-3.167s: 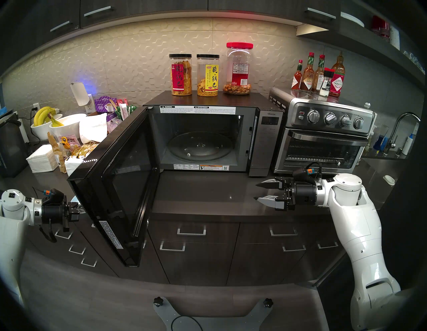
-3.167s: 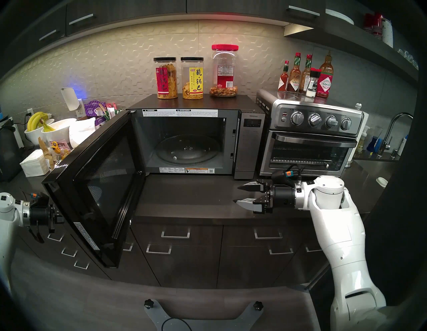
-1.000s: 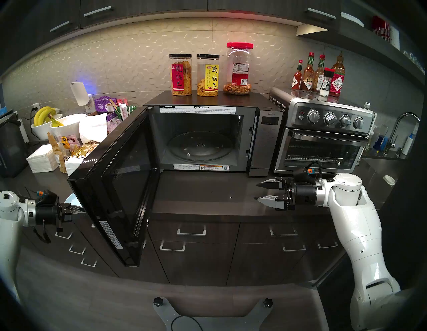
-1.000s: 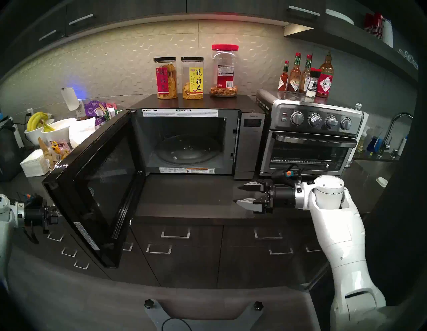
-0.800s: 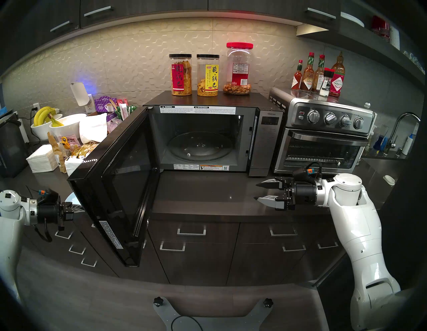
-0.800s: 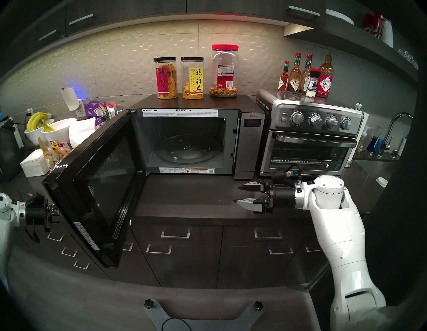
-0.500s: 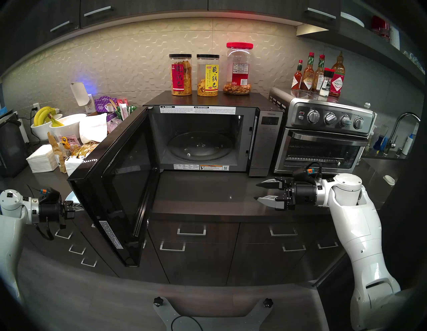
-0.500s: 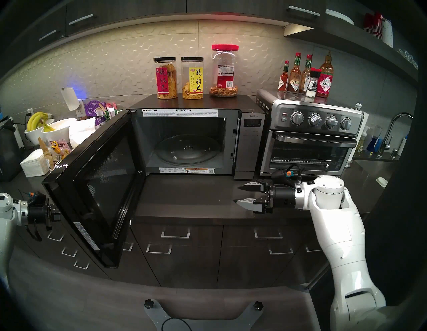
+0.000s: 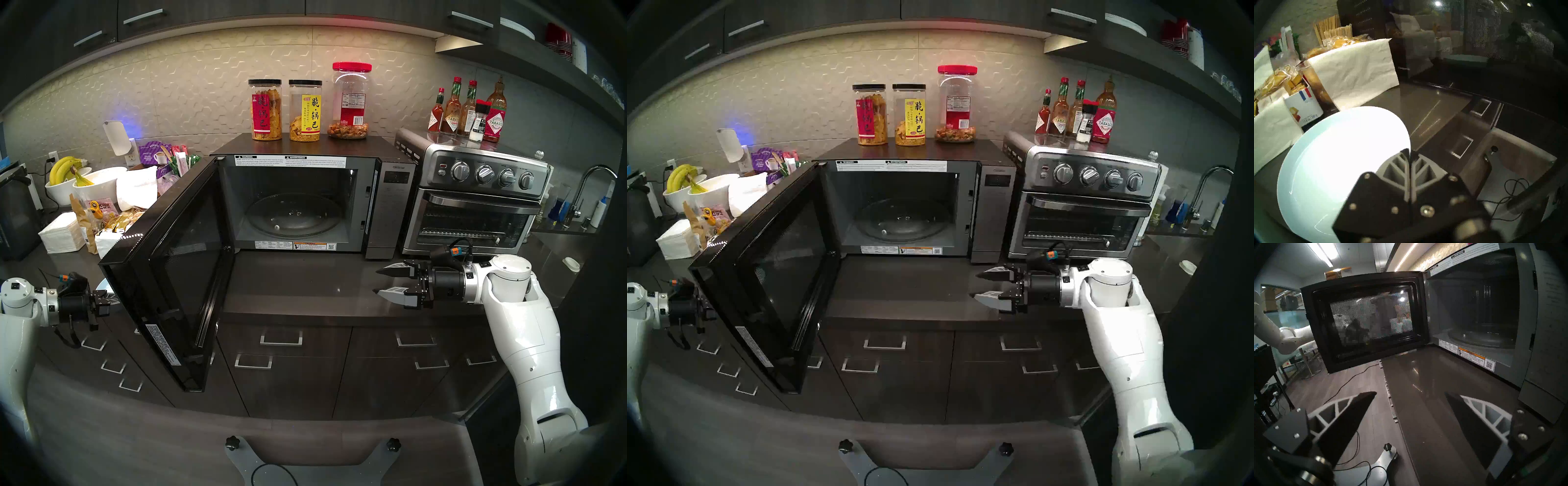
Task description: Open the microwave, put the plate inside, and close the door
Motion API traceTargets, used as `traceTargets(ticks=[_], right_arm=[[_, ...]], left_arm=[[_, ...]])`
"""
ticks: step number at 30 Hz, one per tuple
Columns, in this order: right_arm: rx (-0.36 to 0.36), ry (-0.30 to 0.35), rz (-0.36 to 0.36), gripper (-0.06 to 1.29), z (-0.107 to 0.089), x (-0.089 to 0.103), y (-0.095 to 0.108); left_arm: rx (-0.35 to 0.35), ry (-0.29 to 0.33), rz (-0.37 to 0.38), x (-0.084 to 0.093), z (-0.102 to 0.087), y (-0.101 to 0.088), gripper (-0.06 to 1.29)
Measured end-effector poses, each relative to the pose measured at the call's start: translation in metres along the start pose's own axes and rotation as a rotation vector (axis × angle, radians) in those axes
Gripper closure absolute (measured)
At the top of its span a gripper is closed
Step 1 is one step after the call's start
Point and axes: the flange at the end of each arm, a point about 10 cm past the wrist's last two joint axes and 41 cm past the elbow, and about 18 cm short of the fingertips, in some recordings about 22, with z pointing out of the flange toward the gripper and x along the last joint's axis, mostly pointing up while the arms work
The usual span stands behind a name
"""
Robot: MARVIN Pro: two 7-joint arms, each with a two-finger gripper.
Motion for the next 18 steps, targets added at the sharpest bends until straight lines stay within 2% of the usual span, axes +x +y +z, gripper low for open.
traceTargets(ticks=[6, 10, 13, 18], right_arm=[[0.0, 0.0, 0.0, 0.06, 0.0, 0.0, 0.0], [0.0, 0.0, 0.0, 0.06, 0.0, 0.0, 0.0], [0.0, 0.0, 0.0, 0.06, 0.0, 0.0, 0.0], [0.0, 0.0, 0.0, 0.06, 0.0, 0.0, 0.0]], left_arm=[[-0.012, 0.005, 0.004, 0.0014, 0.0005, 0.0007, 1.25], [-0.014, 0.008, 0.006, 0.0018, 0.0008, 0.0008, 1.1], [-0.014, 0.01, 0.006, 0.002, 0.0009, 0.0008, 1.1], [-0.008, 0.012, 0.005, 0.0018, 0.001, 0.0004, 0.95]])
